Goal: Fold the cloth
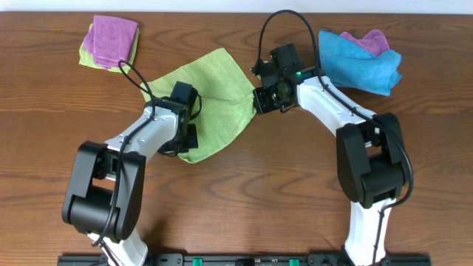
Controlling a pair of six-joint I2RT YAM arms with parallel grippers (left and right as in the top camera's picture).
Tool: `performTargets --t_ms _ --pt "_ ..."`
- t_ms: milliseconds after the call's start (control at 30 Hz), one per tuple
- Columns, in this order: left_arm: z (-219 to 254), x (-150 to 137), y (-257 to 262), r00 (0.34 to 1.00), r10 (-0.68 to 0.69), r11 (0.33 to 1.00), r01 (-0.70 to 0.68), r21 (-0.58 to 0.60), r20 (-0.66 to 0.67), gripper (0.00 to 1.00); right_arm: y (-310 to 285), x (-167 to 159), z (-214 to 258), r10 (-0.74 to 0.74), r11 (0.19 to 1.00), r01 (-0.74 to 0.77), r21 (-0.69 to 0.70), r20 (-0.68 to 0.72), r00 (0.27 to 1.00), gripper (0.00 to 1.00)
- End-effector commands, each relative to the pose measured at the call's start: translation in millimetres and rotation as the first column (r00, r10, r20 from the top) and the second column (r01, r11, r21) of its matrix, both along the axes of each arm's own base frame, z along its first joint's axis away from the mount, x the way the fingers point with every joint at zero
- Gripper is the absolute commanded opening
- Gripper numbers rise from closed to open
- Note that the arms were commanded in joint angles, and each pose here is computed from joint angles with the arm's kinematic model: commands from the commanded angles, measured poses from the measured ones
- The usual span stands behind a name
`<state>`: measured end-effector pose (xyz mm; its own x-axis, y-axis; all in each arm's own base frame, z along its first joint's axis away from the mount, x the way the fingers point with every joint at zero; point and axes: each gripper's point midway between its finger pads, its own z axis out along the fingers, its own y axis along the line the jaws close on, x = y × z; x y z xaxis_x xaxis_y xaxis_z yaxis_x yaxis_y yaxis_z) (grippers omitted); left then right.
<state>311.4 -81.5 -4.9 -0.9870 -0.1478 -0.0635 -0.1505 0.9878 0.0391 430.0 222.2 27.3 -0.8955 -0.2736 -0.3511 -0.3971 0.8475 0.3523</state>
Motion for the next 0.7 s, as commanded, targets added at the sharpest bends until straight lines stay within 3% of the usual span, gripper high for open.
performTargets --t_ms 0,467,667 --pt "-7 -2 4 1.000 0.021 1.000 -0.021 0.017 0.000 0.06 8 1 9 0.008 1.000 -0.008 0.016 0.014 1.000 0.01" --pt "-6 -1 4 1.000 0.021 1.000 -0.021 0.016 0.004 0.06 23 -13 -17 0.056 0.998 -0.056 -0.016 -0.028 0.998 0.01" --pt "-7 -2 4 1.000 0.021 1.000 -0.021 0.017 0.002 0.06 8 -6 -23 0.021 0.994 -0.021 -0.105 -0.001 1.000 0.01"
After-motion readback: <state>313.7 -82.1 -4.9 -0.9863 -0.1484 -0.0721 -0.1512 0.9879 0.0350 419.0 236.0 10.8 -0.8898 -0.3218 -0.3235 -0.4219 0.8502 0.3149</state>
